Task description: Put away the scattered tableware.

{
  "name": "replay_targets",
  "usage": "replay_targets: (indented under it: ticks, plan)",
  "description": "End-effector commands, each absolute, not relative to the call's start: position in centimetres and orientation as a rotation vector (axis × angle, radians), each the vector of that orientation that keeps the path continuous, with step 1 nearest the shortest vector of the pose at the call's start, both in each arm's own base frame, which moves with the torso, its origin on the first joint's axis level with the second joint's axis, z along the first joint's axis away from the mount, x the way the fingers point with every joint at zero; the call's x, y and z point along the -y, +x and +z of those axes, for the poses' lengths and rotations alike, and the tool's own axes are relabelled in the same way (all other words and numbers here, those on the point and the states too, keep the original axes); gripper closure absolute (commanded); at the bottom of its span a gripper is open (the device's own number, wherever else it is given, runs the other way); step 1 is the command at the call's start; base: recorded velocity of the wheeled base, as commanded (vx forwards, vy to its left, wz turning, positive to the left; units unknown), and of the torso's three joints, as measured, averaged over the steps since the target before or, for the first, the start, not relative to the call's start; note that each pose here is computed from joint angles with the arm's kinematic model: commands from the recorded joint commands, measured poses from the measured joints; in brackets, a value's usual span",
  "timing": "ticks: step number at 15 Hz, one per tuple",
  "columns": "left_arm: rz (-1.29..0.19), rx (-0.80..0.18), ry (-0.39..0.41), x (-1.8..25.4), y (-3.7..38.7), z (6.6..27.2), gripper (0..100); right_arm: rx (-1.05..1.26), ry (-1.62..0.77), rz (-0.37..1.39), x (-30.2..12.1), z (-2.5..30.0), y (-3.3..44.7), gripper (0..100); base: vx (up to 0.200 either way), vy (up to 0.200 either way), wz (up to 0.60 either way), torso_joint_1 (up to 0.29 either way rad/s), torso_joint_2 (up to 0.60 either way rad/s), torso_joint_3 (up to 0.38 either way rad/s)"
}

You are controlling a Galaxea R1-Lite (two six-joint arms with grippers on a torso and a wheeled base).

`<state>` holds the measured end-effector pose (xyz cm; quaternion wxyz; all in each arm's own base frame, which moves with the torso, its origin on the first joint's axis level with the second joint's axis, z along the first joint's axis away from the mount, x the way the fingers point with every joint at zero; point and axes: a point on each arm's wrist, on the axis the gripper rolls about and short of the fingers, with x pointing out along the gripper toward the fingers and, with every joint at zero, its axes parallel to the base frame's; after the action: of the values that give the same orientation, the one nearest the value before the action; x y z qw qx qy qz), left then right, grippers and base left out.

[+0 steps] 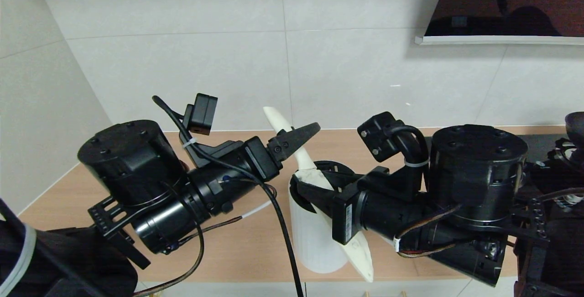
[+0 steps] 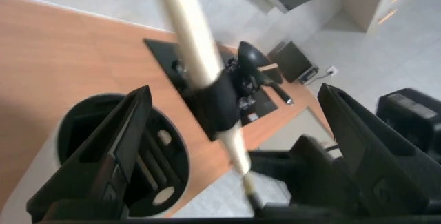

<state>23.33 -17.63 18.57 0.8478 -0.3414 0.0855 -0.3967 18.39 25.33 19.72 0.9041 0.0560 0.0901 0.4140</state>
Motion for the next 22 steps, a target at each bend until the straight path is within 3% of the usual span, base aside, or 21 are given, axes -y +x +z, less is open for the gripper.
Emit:
replay_targets:
  ticks: [1,11,12,22]
  plan:
    - [-0.837,-0.197,-0.716,18.11,23.54,17.77,0,-0.191,0.112,0.858,-25.48,19.52,18.34,100,0.0,0.0,0.0,0.0,0.0,0.0]
    - [-0.798,-0.166,-0.722,17.82,24.04,18.0,0,-0.197,0.107,0.857,-25.45,19.23,18.32,100,0.0,0.0,0.0,0.0,0.0,0.0]
    - [-0.797,-0.168,-0.722,17.84,24.07,17.95,100,-0.196,0.108,0.857,-25.43,19.27,18.3,100,0.0,0.0,0.0,0.0,0.0,0.0]
    - [-0.794,-0.174,-0.718,17.81,24.09,17.75,100,-0.19,0.111,0.854,-25.36,19.43,18.33,100,0.0,0.0,0.0,0.0,0.0,0.0]
